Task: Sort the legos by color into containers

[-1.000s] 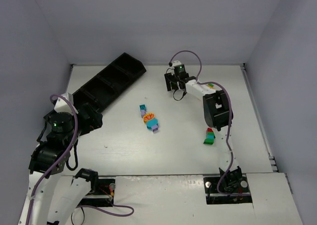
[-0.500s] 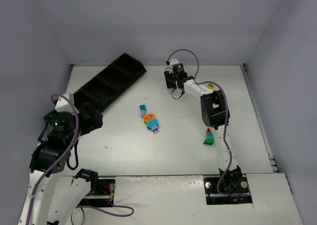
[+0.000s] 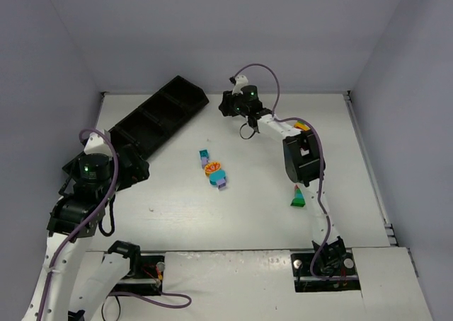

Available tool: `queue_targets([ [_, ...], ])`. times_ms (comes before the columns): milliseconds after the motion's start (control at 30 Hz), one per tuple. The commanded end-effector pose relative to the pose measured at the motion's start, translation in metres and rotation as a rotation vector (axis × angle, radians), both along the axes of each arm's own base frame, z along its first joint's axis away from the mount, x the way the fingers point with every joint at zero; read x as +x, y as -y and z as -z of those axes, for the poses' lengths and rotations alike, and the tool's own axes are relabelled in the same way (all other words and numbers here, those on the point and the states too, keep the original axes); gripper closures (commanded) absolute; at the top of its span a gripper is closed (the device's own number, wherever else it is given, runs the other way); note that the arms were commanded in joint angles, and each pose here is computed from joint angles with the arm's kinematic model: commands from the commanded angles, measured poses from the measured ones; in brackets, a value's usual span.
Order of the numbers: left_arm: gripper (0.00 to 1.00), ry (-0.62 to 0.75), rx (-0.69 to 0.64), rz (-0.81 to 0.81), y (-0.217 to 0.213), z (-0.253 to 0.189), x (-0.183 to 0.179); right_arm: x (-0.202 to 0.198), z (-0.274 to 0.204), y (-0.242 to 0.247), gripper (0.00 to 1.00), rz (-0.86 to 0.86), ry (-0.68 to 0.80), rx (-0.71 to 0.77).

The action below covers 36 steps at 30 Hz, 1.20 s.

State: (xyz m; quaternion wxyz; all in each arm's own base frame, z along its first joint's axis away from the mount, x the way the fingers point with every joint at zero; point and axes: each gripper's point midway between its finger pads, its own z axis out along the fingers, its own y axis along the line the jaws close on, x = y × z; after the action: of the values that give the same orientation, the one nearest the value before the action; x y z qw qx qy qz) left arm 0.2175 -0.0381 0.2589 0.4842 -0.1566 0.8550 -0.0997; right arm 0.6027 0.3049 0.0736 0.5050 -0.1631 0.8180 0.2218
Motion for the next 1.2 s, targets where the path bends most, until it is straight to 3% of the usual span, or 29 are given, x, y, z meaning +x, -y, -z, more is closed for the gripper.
queue_targets([
  [0, 0.08, 0.055, 0.002, -0.009, 0.0, -0.013, 0.009, 0.012, -0.119, -0.043, 1.0, -0.107, 0.281, 0.263],
  [267, 0.09, 0.052, -0.026, -0.011, 0.002, -0.01, 0.005, 0.013, -0.151, -0.084, 1.0, -0.193, 0.348, 0.501],
  [400, 0.08, 0.054, -0.037, -0.012, 0.003, -0.011, 0.004, 0.008, -0.16, -0.104, 1.0, -0.234, 0.398, 0.549],
  [800, 0.08, 0.054, -0.093, -0.005, 0.008, -0.011, -0.005, 0.003, -0.155, -0.135, 0.94, -0.233, 0.532, 0.571],
  [1167, 0.08, 0.064, -0.144, -0.01, 0.01, -0.014, -0.018, 0.029, -0.139, -0.129, 0.81, -0.078, 0.631, 0.526],
])
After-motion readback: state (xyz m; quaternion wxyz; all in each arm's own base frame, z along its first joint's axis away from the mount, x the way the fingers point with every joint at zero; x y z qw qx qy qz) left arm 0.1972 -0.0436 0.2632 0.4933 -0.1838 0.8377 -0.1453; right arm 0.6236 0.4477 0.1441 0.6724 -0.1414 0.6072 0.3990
